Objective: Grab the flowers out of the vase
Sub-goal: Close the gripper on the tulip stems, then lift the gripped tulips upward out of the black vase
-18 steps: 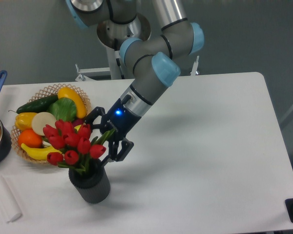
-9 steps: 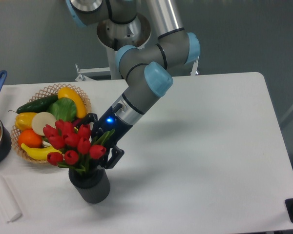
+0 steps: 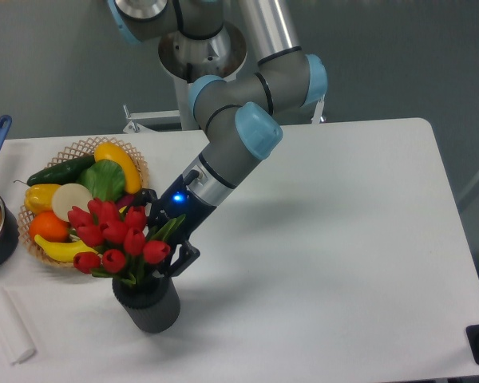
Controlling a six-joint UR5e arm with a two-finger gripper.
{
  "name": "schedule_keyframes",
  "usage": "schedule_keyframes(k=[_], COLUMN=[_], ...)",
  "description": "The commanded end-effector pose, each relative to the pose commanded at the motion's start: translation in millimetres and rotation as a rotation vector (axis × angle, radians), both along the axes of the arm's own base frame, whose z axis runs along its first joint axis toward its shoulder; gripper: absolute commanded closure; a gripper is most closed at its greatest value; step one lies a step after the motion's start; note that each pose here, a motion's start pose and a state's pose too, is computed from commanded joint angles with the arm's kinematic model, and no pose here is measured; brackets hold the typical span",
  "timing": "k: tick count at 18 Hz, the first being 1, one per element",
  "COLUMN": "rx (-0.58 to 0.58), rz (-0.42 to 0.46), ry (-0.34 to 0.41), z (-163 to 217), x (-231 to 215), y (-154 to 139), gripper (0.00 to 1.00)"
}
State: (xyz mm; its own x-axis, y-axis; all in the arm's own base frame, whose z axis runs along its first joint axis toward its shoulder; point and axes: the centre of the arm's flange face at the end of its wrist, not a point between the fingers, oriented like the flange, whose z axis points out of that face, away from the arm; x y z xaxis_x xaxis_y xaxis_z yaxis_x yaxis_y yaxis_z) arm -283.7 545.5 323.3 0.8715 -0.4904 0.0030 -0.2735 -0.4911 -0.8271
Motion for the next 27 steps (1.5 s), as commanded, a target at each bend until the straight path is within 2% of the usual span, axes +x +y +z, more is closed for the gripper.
schedule_keyframes(k=[4,9,19,27], rx=[0.001,0.004,0.020,0.077], rz=[0.000,0.000,0.016,0.067], ry=[0.001,0.005,0.011,-0.065], z=[0.9,2.9,15.5,52.2], x=[0.2,-0.6,-8.4,-24.5], y=[-0.2,0.6,-1.4,-2.0], gripper=[0.53,0.66,0.66,0.65])
